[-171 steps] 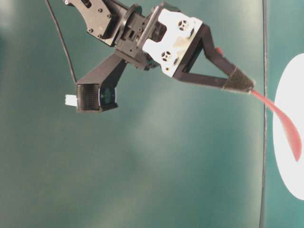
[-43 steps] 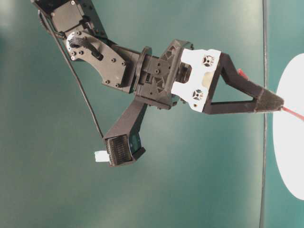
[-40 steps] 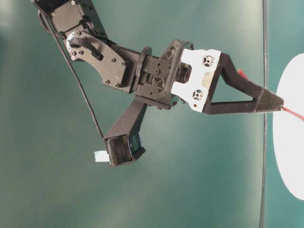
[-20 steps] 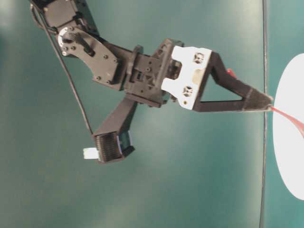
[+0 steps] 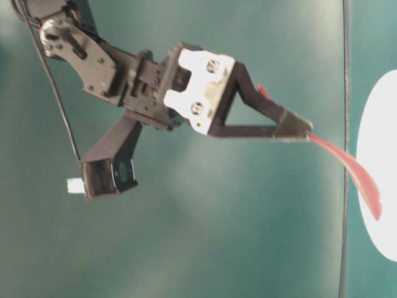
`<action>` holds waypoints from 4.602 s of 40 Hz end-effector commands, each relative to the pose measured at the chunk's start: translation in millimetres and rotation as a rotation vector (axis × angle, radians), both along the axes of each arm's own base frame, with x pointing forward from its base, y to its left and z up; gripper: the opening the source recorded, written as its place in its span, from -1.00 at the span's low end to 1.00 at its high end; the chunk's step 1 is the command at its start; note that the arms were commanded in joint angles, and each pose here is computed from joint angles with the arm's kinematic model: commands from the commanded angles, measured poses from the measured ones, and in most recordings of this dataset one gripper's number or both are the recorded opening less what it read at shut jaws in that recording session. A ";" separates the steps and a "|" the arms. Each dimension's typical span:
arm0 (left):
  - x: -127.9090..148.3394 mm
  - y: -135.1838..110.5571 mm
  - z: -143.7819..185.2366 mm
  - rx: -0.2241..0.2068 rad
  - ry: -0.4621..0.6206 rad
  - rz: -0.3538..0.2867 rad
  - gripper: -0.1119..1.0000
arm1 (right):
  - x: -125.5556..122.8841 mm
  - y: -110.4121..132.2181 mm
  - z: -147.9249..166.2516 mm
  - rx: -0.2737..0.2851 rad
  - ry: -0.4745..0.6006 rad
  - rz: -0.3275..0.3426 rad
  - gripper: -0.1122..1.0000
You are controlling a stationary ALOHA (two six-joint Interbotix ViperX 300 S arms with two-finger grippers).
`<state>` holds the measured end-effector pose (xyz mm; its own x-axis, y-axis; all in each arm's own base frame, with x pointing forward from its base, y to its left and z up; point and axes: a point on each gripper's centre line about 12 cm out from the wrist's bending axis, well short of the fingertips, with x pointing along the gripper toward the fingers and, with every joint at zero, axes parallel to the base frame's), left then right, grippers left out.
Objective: Scoop the yellow hexagonal prism block from the bowl with a spoon using the right arm.
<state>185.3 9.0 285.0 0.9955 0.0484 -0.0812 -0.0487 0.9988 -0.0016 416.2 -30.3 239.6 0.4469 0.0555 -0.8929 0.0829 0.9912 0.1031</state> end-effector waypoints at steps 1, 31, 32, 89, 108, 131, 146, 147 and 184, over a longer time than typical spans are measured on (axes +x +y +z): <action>1.4 0.3 13.5 0.002 -0.041 0.001 -0.80 | -7.8 -2.7 19.4 0.006 -0.013 -0.019 -0.37; 1.4 0.3 14.1 -0.004 -0.051 0.002 -0.80 | -35.8 -3.7 9.2 0.071 0.220 -0.071 -0.37; 1.7 0.3 13.8 -0.004 -0.049 0.002 -0.80 | -36.5 -3.6 8.8 0.071 0.221 -0.071 -0.37; 1.5 0.3 16.6 -0.004 -0.068 0.001 -0.80 | -10.1 -0.6 -37.3 0.059 0.187 -0.061 -0.37; 1.5 0.0 16.7 -0.006 -0.072 0.000 -0.80 | 2.0 -2.5 -40.1 0.051 0.135 -0.064 -0.37; 1.5 0.3 17.3 -0.006 -0.074 0.001 -0.80 | 15.4 -5.1 -37.2 0.040 0.052 -0.073 -0.37; 1.5 0.3 17.1 -0.006 -0.072 0.001 -0.80 | 21.6 -6.7 -36.5 0.029 0.007 -0.076 -0.37; 1.5 0.3 17.3 -0.007 -0.074 0.002 -0.80 | 22.2 -6.9 -36.2 0.028 0.001 -0.076 -0.37; 1.5 0.0 17.3 -0.006 -0.074 0.000 -0.80 | 29.7 -8.8 -32.9 0.006 -0.076 -0.064 -0.37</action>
<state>185.4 9.0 290.1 0.9979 0.0481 -0.0429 -0.0486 0.9988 -0.0093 440.9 -38.3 192.6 0.4739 0.0367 -0.8798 0.1438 0.9825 0.1185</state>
